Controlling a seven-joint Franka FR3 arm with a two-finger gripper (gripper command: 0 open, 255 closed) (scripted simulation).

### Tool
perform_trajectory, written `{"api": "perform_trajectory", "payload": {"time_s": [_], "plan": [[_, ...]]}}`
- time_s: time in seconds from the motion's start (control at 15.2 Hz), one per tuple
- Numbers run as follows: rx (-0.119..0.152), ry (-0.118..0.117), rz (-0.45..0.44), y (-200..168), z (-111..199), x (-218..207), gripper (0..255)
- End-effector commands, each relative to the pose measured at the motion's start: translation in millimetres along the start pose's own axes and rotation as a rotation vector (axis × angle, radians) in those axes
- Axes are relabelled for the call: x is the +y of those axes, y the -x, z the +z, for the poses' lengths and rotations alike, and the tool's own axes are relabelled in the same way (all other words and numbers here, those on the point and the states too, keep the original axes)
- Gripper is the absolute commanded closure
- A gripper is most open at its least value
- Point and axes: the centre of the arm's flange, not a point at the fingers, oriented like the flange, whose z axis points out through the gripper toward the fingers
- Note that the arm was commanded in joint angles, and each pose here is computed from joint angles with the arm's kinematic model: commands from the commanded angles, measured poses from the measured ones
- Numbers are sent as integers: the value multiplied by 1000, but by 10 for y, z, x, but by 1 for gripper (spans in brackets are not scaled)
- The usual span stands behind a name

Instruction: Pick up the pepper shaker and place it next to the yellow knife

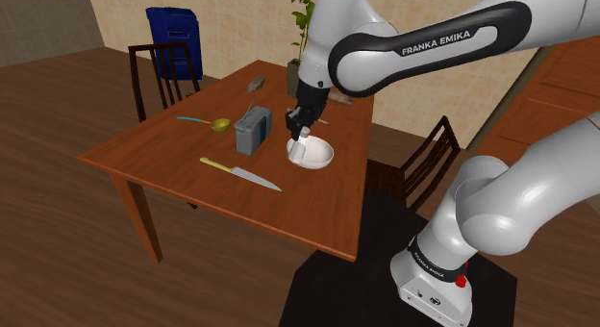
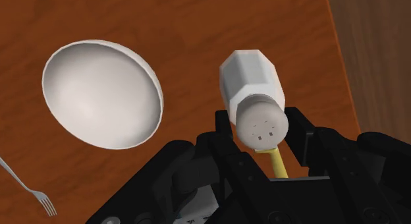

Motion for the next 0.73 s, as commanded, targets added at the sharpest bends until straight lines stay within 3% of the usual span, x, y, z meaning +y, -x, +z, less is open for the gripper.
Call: {"api": "perform_trajectory", "payload": {"time_s": [0.0,0.66], "plan": [[0,0,1,26,85,-52,255],[0,0,1,105,605,-96,255]]}}
